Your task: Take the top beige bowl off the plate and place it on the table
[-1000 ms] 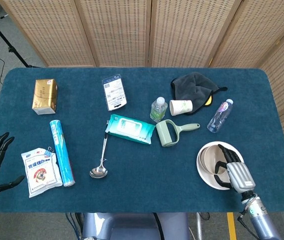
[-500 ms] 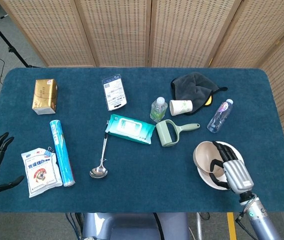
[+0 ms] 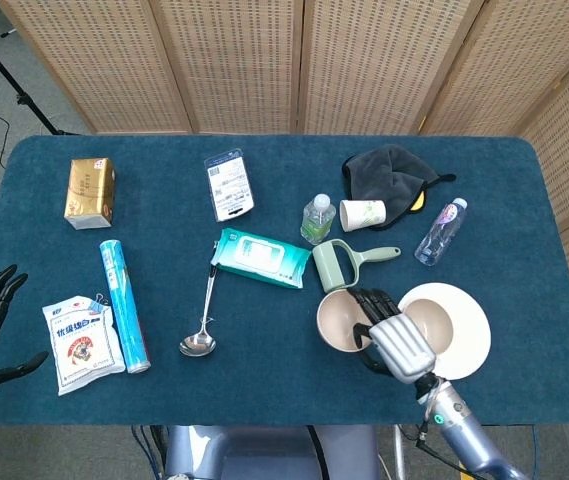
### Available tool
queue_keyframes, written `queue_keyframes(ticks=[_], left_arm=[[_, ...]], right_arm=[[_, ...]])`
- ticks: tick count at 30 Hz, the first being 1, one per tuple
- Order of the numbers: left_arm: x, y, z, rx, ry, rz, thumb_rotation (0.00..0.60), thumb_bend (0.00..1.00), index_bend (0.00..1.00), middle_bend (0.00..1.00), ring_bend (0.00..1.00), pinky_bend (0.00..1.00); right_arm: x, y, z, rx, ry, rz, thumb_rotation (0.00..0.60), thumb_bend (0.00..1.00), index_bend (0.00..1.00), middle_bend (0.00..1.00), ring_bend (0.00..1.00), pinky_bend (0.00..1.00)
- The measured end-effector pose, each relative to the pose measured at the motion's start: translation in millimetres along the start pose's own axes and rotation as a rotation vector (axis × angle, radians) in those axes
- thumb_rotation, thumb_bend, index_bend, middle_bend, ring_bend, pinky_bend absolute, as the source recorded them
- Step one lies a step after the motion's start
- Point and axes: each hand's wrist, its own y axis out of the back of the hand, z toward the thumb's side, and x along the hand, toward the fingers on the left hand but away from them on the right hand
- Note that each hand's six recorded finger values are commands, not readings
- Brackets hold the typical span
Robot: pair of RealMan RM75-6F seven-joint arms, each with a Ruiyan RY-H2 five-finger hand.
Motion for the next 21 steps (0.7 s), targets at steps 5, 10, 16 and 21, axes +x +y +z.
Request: queue_keyframes(ticks=[5, 10, 16, 21], left_arm=[[0, 0, -1, -0.002, 0.002, -0.002, 0.600, 0.12, 0.00, 0.00, 0.00, 0.00], [0, 2, -2, -0.006, 0.003, 0.002, 0.600, 0.12, 0.00, 0.00, 0.00, 0.00], [1, 2, -3, -0.007, 0.006, 0.001, 0.600, 0.12, 0.00, 0.00, 0.00, 0.00], [1, 2, -2, -0.006, 0.005, -0.001, 0.600, 0.12, 0.00, 0.00, 0.00, 0.00]], right_arm=[[-15, -32, 18, 0.018, 0.013, 0.058, 0.600, 0.57, 0.65, 0.03, 0.00, 0.06], [-18, -49, 18, 0.047, 0.008, 0.079, 0.600, 0.41, 0.52, 0.02, 0.00, 0.06], [-14, -55, 16, 0.043, -0.005, 0.094, 0.600, 0.00, 0.19, 0.00, 0.00, 0.03], [-10, -43, 20, 0.037, 0.001, 0.079, 0.600, 0.00, 0.18, 0.00, 0.00, 0.03]])
